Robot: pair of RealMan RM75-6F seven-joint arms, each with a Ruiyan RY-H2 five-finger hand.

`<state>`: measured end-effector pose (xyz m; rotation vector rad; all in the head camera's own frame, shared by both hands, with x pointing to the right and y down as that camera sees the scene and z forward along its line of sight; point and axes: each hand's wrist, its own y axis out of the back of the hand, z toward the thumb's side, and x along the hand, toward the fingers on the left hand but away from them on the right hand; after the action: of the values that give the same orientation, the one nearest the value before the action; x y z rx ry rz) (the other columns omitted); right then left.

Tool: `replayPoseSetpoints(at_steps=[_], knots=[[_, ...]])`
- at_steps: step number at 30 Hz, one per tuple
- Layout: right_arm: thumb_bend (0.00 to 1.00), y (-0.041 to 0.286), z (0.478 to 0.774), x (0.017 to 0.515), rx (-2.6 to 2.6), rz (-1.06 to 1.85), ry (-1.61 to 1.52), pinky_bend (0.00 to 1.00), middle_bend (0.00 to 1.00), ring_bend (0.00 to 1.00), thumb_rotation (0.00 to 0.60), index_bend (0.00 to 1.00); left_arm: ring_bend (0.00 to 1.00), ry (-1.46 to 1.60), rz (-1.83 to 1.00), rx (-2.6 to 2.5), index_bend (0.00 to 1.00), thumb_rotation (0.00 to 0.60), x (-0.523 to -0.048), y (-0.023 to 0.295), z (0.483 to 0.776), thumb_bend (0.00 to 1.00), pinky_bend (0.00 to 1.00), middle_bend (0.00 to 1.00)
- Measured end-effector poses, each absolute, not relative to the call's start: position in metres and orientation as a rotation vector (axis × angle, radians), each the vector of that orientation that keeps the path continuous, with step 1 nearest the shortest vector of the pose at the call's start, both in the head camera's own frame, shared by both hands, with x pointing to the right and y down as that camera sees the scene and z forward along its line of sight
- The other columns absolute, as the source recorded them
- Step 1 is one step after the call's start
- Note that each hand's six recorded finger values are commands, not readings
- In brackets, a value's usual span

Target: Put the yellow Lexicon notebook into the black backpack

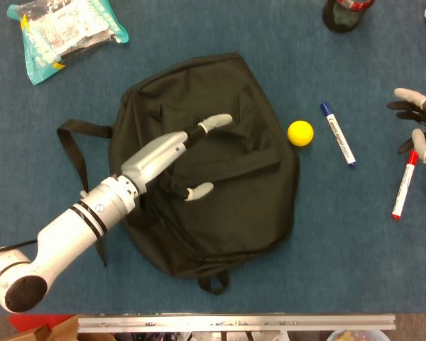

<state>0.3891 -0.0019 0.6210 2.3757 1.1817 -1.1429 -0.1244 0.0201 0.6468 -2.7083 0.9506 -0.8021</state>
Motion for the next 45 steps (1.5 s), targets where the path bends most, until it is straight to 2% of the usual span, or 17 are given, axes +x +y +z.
replayPoseSetpoints(at_steps=[4,8,13,21,26,32,45], knots=[[0.70,-0.005,0.623,0.396,2.439,-1.258,1.200,0.35,0.12,0.07,0.600,0.01,0.00,1.016,-0.796,-2.603,0.04,0.600,-0.141,0.006,0.645,0.31,0.09,0.07],[0.69,-0.009,0.624,0.407,2.497,-1.408,1.260,0.35,0.14,0.07,0.600,0.06,0.00,1.077,-0.830,-2.460,0.10,0.600,-0.166,-0.011,0.648,0.31,0.09,0.09],[0.68,-0.014,0.626,0.423,2.537,-1.576,1.350,0.35,0.17,0.07,0.600,0.10,0.00,1.183,-0.868,-2.303,0.12,0.600,-0.203,-0.028,0.651,0.31,0.09,0.11],[0.47,-0.016,0.628,0.441,2.634,-1.890,1.422,0.35,0.18,0.07,0.600,0.13,0.01,1.272,-0.901,-2.106,0.14,0.600,-0.251,-0.038,0.652,0.31,0.09,0.11],[0.31,-0.012,0.626,0.446,2.727,-2.098,1.441,0.35,0.19,0.07,0.600,0.14,0.01,1.314,-0.897,-1.975,0.15,0.600,-0.280,-0.033,0.646,0.31,0.10,0.11],[0.21,-0.008,0.618,0.457,2.780,-2.272,1.549,0.32,0.20,0.07,0.600,0.14,0.02,1.318,-0.926,-1.782,0.16,0.600,-0.319,-0.021,0.638,0.31,0.10,0.12],[0.15,0.015,0.612,0.473,2.780,-2.459,1.685,0.31,0.21,0.07,0.600,0.14,0.06,1.217,-1.160,-1.555,0.21,0.600,-0.382,0.036,0.634,0.31,0.11,0.14]])
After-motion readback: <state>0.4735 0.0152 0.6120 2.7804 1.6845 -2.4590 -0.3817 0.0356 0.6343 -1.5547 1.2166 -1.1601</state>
